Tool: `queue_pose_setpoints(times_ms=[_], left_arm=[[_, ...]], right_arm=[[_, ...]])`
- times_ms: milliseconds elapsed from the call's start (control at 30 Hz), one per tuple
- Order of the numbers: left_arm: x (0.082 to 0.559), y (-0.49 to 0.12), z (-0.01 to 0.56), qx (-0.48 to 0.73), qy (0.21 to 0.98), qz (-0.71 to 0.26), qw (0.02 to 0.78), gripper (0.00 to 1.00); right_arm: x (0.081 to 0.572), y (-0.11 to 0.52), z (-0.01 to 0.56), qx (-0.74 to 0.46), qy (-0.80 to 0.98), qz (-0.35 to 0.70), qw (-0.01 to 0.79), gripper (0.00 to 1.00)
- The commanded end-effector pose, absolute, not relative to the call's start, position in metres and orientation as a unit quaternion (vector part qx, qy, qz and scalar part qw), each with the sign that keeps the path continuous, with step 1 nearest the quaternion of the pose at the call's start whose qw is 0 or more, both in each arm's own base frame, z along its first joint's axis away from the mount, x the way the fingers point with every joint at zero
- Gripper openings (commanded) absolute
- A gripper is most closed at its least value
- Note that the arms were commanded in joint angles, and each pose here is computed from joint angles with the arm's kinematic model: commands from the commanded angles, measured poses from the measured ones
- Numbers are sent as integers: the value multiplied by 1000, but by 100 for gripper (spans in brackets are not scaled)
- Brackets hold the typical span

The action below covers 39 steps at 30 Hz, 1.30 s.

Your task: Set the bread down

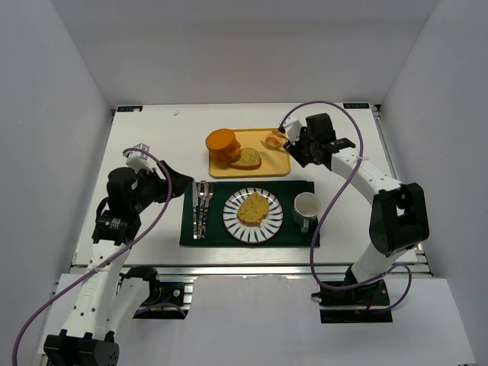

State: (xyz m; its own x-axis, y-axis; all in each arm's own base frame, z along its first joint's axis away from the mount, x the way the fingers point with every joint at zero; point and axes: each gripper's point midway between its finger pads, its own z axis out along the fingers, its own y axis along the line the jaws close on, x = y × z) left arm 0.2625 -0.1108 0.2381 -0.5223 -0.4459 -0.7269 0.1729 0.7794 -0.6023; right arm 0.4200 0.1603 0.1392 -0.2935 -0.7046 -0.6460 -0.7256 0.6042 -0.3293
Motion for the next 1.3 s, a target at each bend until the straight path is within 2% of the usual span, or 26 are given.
queue_pose_setpoints(times_ms=[0,667,800,967,1000,1100,1267], left_arm=[[262,-112,240,-83,805,-328,487,76],[270,-115,236,-81,807,-331,483,76],[272,-115,238,-79,807,-332,483,76],[271,-114,240,-79,807,-328,485,76],[271,-114,240,-80,807,-327,485,76],[271,-113,240,-81,807,-326,486,76],[271,-114,239,-81,806,-328,486,76]], right_arm=[[450,161,174,-442,771,-30,458,51],[445,151,125,-454,792,-42,406,52],[450,146,118,-453,795,-61,398,50],[447,147,115,-462,797,-54,386,34],[444,148,121,-462,796,-50,388,26],[436,151,142,-459,789,-34,406,14],[410,165,185,-460,774,23,435,12]])
